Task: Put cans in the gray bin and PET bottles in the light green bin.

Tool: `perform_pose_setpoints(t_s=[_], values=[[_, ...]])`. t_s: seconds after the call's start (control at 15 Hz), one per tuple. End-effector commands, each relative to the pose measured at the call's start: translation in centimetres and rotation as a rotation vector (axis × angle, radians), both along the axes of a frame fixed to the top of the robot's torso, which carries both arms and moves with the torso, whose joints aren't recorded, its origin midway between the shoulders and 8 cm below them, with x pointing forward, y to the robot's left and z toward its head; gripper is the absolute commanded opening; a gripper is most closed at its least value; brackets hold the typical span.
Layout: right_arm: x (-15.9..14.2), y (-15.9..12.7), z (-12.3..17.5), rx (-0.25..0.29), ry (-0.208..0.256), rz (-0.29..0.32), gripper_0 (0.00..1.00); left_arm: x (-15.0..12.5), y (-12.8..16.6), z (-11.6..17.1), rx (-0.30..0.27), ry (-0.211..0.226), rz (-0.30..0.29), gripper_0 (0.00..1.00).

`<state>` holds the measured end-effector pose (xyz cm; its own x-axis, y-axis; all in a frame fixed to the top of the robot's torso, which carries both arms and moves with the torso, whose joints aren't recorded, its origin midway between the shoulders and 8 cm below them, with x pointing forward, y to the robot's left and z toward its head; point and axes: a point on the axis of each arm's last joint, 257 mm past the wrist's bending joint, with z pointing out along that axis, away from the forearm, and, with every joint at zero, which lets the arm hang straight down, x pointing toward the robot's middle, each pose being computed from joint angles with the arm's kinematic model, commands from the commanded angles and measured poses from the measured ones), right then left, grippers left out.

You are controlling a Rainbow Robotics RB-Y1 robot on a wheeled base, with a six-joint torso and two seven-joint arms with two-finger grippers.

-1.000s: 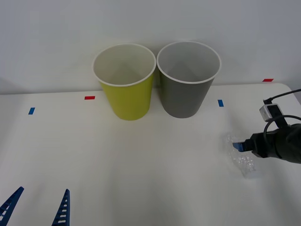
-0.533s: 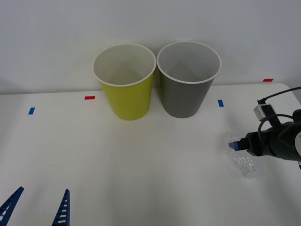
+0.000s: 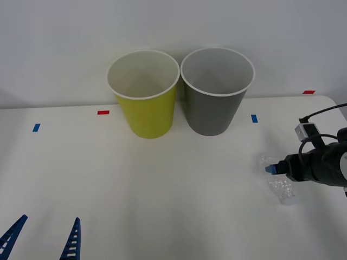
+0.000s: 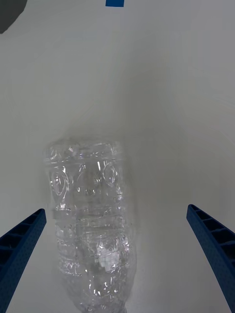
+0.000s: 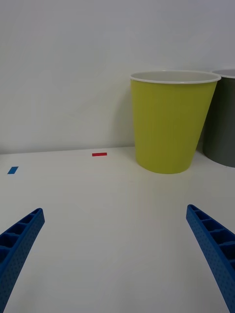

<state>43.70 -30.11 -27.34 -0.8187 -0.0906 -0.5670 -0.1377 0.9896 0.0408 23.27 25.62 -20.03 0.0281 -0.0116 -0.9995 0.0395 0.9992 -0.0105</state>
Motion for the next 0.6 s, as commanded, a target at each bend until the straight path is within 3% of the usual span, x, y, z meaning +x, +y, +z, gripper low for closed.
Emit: perform_pose_setpoints(t_s=[0.07, 0.6], values=[[0.4, 1.7, -0.2, 0.045, -0.020, 0.003, 1.00, 0.0, 0.0, 0.0, 0.000, 0.000, 0.000, 1.00], [0.1, 1.0, -0.2, 0.061, -0.001, -0.047, 1.00, 0.0, 0.0, 0.0, 0.000, 0.000, 0.000, 1.00]])
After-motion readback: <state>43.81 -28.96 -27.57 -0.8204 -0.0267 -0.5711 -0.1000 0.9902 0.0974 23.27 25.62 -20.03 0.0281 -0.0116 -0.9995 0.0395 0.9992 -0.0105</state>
